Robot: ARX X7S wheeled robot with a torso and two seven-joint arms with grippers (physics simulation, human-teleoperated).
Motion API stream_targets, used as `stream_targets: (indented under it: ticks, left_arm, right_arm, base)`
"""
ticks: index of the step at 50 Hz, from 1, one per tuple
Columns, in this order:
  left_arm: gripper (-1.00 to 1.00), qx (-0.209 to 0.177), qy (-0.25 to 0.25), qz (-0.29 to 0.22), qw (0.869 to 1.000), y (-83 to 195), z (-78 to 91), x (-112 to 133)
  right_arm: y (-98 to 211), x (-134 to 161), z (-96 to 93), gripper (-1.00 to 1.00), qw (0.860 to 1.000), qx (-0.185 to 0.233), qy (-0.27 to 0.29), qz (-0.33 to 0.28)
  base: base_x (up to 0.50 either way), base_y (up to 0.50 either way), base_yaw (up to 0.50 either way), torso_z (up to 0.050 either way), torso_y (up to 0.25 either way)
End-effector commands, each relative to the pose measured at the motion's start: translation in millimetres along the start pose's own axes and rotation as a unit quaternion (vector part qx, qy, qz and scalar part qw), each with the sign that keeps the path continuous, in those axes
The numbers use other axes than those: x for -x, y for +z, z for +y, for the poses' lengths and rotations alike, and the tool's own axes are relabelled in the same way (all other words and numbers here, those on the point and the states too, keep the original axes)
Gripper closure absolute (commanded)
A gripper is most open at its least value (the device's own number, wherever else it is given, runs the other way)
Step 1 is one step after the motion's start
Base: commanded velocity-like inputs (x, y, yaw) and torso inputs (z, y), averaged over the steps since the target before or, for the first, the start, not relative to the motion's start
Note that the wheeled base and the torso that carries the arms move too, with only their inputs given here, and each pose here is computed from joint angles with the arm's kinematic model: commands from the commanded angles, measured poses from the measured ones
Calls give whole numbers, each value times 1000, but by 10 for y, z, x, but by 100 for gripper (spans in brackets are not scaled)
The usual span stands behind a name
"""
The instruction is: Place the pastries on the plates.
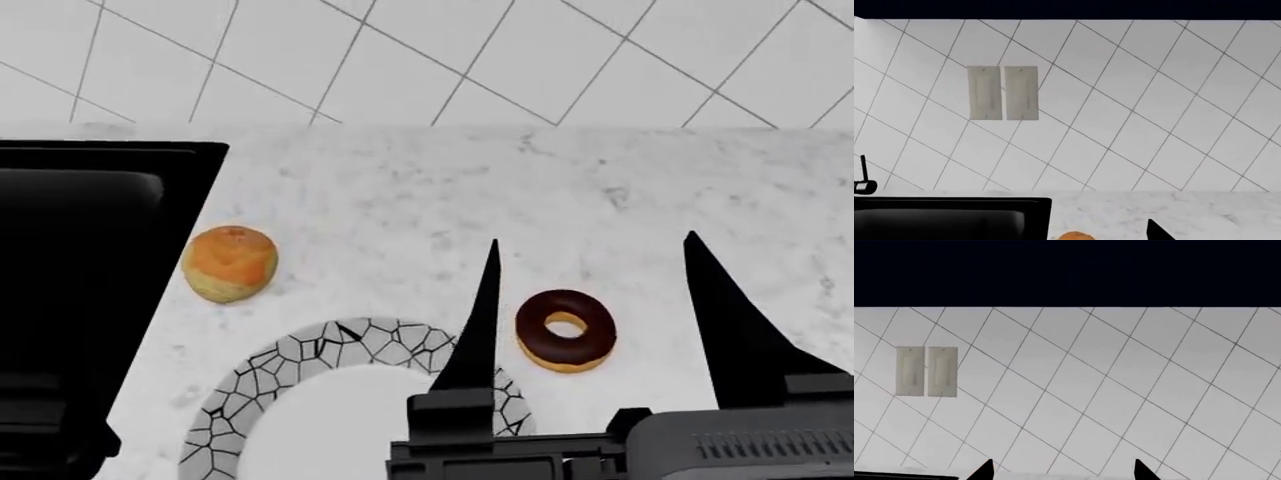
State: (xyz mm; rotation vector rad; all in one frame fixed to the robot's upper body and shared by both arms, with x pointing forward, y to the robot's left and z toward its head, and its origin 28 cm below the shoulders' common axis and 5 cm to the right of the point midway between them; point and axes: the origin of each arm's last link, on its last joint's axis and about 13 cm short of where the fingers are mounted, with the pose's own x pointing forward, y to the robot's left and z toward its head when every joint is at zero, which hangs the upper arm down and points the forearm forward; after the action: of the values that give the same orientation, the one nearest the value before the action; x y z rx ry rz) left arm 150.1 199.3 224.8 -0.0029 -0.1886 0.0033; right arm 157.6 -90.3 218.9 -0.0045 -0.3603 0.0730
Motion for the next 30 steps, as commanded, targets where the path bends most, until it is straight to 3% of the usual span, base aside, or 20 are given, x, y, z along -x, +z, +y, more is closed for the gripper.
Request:
stream_targets:
  ticks: [1, 18, 30]
  left_arm:
    - [-100, -1, 0, -2, 1000, 17, 7, -18]
    - [-100, -2, 2, -3, 1000, -10, 38, -72]
    - [-100, -1, 4, -5, 1000, 56, 34, -12]
  right_arm:
    - [2, -28, -6, -100, 1000, -3, -1, -2]
    - [-89, -106, -11, -100, 1000, -7, -7, 6]
    - [42, -35, -55, -100, 1000, -3, -13, 1]
  base:
    - [348, 0, 0, 0, 0]
    - [302, 0, 0, 0, 1]
    - [229, 0, 0, 0, 1]
